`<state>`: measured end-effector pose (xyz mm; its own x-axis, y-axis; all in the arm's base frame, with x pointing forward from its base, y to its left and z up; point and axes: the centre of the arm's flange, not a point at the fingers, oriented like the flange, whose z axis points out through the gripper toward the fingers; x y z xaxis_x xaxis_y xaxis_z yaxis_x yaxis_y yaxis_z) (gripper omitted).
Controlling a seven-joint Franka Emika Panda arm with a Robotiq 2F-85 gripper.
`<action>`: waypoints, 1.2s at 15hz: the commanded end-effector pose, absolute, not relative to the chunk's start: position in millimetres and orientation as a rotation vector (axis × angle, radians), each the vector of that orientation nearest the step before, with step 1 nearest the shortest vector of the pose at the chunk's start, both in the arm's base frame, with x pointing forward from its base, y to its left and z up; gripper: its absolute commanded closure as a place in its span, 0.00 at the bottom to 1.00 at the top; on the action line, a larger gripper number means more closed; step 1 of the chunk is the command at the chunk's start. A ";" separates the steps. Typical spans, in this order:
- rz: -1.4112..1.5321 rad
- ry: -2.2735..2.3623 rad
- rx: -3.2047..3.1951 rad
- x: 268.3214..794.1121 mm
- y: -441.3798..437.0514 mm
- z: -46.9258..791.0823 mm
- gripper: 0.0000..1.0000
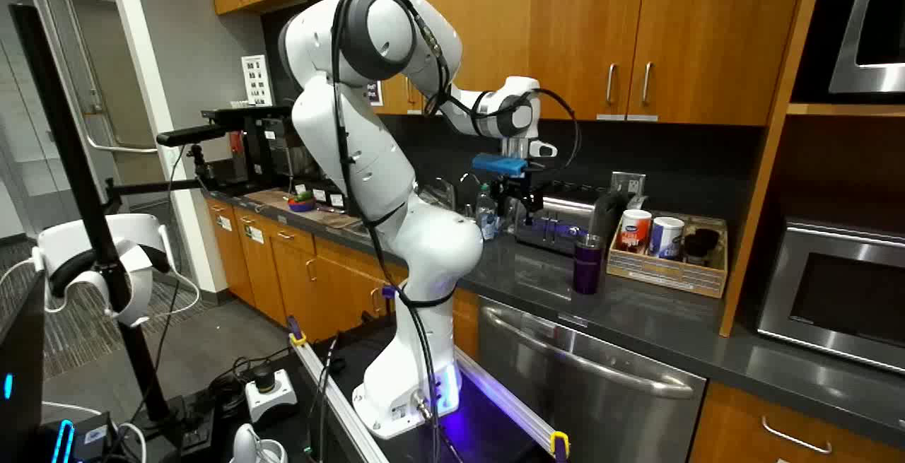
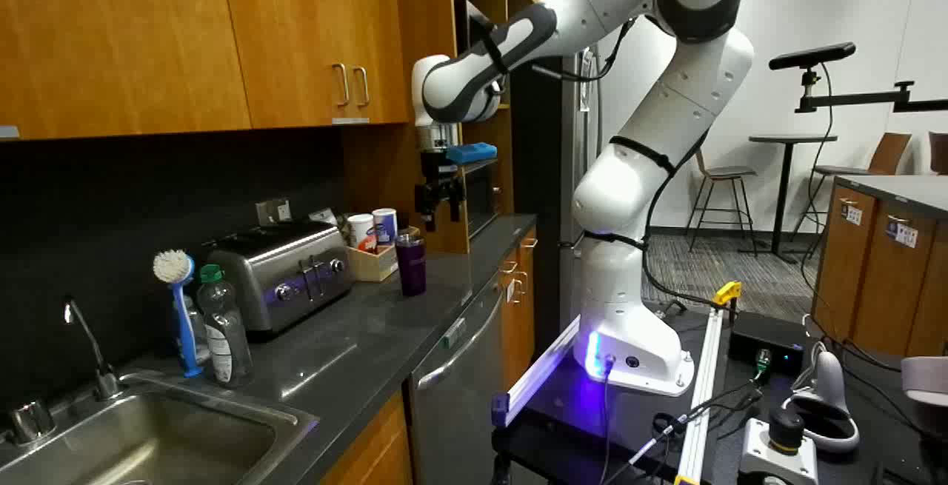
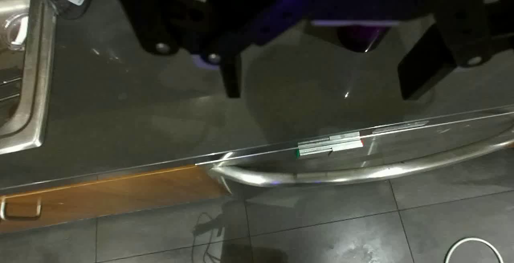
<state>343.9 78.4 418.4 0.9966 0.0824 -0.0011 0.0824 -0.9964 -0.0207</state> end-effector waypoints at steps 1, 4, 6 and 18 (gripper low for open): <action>0.003 -0.129 -3.118 343.9 78.3 418.4 0.00; 0.003 -0.129 -3.118 343.9 78.4 418.4 0.00; 0.003 -0.129 -3.118 343.9 78.3 418.4 0.00; -0.007 -0.097 -3.109 384.5 88.1 467.4 0.00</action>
<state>359.1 82.4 438.8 0.9966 0.0811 0.0142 0.0814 -0.9963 -0.0257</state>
